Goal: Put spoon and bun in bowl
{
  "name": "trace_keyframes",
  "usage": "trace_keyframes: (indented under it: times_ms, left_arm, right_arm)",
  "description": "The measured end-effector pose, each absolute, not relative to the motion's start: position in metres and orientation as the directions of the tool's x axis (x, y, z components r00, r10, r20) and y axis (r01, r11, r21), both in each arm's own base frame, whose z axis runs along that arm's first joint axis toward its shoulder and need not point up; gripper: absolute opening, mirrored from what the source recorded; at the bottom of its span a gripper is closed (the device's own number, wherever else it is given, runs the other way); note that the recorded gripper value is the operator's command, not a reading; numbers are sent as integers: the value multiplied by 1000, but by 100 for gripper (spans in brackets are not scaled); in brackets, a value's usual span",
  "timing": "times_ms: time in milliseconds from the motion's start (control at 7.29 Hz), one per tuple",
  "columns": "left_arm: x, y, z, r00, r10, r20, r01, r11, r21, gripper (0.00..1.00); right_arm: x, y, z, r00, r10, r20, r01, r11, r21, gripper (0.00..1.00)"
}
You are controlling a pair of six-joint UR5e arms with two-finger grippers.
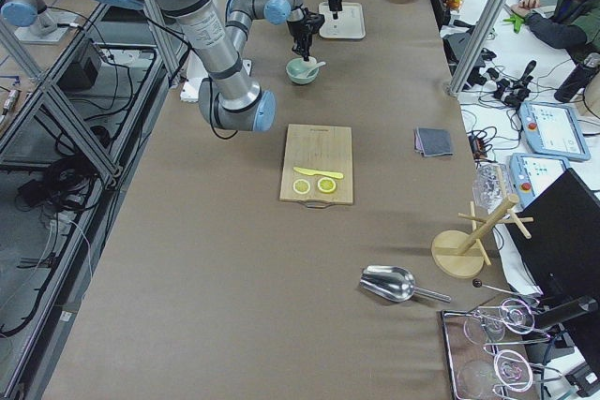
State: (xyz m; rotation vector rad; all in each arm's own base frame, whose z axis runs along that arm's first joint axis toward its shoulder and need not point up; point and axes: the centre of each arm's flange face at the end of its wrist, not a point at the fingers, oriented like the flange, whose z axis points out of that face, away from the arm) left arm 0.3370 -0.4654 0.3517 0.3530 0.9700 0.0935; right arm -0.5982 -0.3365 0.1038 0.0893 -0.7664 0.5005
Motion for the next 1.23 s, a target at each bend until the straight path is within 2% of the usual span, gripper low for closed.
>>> trace_keyframes:
  times_ms: [411,685,960,1234]
  left_arm:
    - [338,-466,351,565,230,-792,82,940,332,98]
    - [337,-466,351,566,230,-792,81,940,331,98]
    - [315,-477,354,563,224,-795,59,949,310,98]
    - [255,-509,372,617,286,-733,-45,943,330,98]
  right_arm:
    - [-599,-330,94,606,382,698,-448,889,-98,100]
    - [-575,-351,95,605,359,710,-441,894,-76,100]
    - [-524,-417,148,638,294,712,-400,916,-21,100]
    - [-438,-480,251,638,182,748,-298,954,22,100]
